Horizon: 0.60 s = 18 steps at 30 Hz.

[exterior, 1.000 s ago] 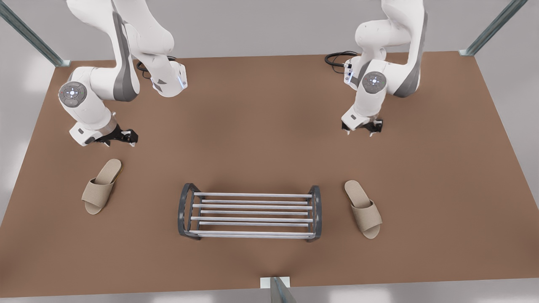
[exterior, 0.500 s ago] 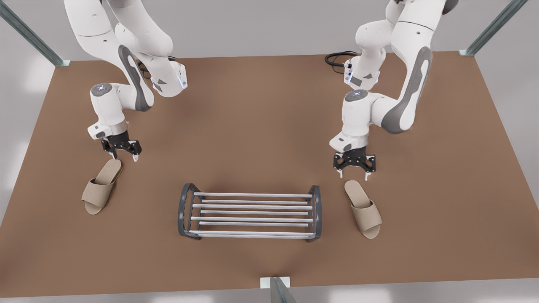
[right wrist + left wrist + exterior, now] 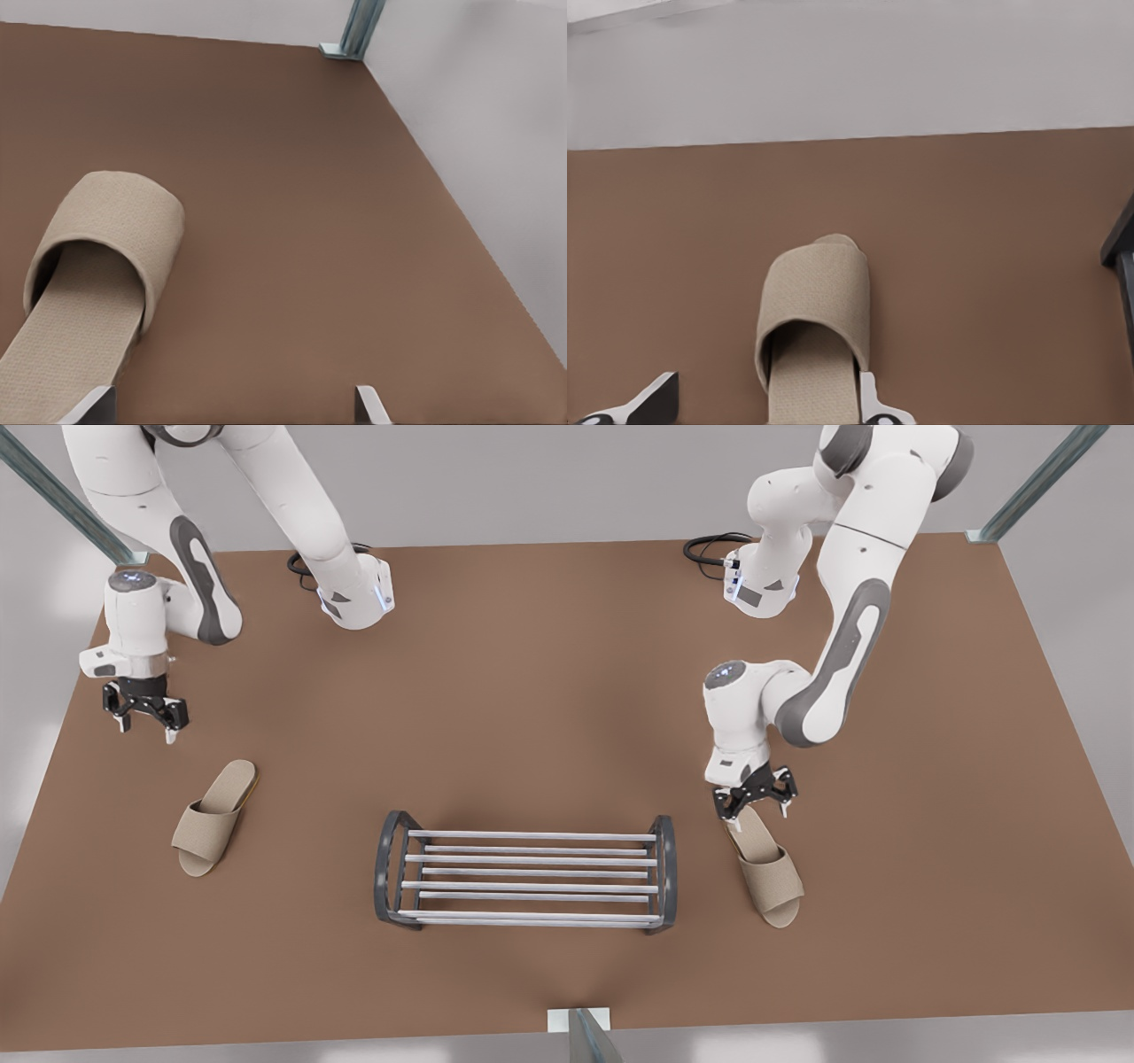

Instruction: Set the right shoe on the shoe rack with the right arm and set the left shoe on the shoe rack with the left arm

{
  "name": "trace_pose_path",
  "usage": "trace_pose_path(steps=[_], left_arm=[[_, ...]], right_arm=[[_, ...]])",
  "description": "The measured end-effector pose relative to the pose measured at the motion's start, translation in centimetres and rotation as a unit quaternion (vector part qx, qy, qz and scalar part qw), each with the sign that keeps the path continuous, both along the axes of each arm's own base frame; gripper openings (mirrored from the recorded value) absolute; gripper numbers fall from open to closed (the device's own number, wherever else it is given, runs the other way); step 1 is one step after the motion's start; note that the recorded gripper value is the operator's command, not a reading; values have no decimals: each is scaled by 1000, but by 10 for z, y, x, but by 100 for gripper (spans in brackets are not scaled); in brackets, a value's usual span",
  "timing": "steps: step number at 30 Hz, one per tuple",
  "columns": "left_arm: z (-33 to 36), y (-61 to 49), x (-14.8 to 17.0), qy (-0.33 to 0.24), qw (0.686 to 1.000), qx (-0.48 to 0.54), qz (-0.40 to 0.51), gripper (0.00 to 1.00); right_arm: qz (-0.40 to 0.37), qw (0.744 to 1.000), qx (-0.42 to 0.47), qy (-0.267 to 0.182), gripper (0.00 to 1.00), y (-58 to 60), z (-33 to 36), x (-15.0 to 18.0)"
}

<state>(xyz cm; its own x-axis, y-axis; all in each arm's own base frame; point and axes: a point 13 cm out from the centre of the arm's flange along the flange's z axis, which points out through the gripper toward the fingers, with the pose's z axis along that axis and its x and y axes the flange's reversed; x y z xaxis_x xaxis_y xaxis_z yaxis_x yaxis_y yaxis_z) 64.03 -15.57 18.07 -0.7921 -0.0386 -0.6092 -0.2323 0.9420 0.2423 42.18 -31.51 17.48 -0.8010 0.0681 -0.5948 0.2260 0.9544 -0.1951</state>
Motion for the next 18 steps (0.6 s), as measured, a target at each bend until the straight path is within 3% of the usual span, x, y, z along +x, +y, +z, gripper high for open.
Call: trace_pose_path(steps=[3,6,18], left_arm=[[-2,22,10,-24,1000,-3,8,99],[-16,38,14,-36,999,-6,5,99],[-67,57,17,-41,995,-77,43,99]], right_arm=[[69,998,12,1,100,54,-16,49],[89,996,21,-9,100,84,-18,81],[71,997,40,-11,100,68,-43,100]])
